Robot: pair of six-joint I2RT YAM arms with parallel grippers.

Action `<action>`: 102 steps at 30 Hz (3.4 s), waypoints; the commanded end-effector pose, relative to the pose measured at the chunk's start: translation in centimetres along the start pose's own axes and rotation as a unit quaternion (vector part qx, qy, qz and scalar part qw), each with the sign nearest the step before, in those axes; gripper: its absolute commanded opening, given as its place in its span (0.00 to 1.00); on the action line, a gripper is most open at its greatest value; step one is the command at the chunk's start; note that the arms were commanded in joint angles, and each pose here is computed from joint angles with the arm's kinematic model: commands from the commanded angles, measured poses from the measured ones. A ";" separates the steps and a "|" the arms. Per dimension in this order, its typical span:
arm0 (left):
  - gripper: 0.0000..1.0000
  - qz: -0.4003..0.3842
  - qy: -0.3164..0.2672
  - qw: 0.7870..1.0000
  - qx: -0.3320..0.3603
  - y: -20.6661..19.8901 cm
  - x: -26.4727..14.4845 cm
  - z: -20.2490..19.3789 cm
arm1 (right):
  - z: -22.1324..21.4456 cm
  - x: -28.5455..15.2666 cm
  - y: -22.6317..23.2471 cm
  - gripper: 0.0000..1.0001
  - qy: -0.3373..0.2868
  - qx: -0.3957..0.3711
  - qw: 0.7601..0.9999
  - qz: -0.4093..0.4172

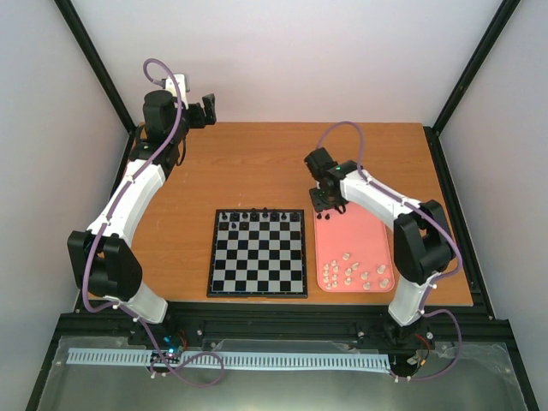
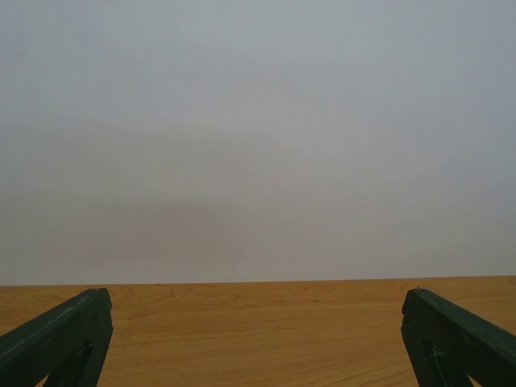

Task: Set up the chess pieces on the board
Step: Pick up the chess piece from the storage box, then place the chess piece on the chessboard.

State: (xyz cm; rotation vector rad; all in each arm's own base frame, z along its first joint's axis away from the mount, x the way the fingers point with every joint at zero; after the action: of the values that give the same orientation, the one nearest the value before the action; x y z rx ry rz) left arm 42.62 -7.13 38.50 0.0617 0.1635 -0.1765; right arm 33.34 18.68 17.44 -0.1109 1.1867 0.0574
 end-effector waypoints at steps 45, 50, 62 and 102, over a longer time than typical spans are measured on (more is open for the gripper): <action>1.00 0.000 -0.013 1.000 0.006 0.0 0.3 1.0 | 1.0 8.4 -6.5 0.34 0.051 0.110 0.993 -0.001; 1.00 0.000 -0.014 1.000 0.006 0.0 0.2 1.0 | 1.0 8.9 -6.5 0.32 0.057 0.111 0.992 0.003; 1.00 0.000 -0.014 1.000 0.006 0.0 0.2 1.0 | 1.0 8.9 -6.6 0.20 0.058 0.112 0.992 0.002; 1.00 -0.001 -0.019 1.000 0.003 0.0 -0.4 1.2 | -0.8 -4.0 14.2 0.10 0.024 -0.131 0.980 0.145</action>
State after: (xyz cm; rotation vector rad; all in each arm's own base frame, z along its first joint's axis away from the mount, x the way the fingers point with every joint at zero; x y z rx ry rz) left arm 42.89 -7.18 38.07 0.0621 0.1742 -0.1770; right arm 30.67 30.22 20.78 -0.1279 1.1912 0.3958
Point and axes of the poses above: each gripper's point midway between its finger pads, its own x axis out along the fingers, its own y axis along the line the jaws close on, z = x × y, the point moved 8 cm from there along -x, back along the fingers, and after that the axes turned 13 degrees about x, right-handed, at the moved point
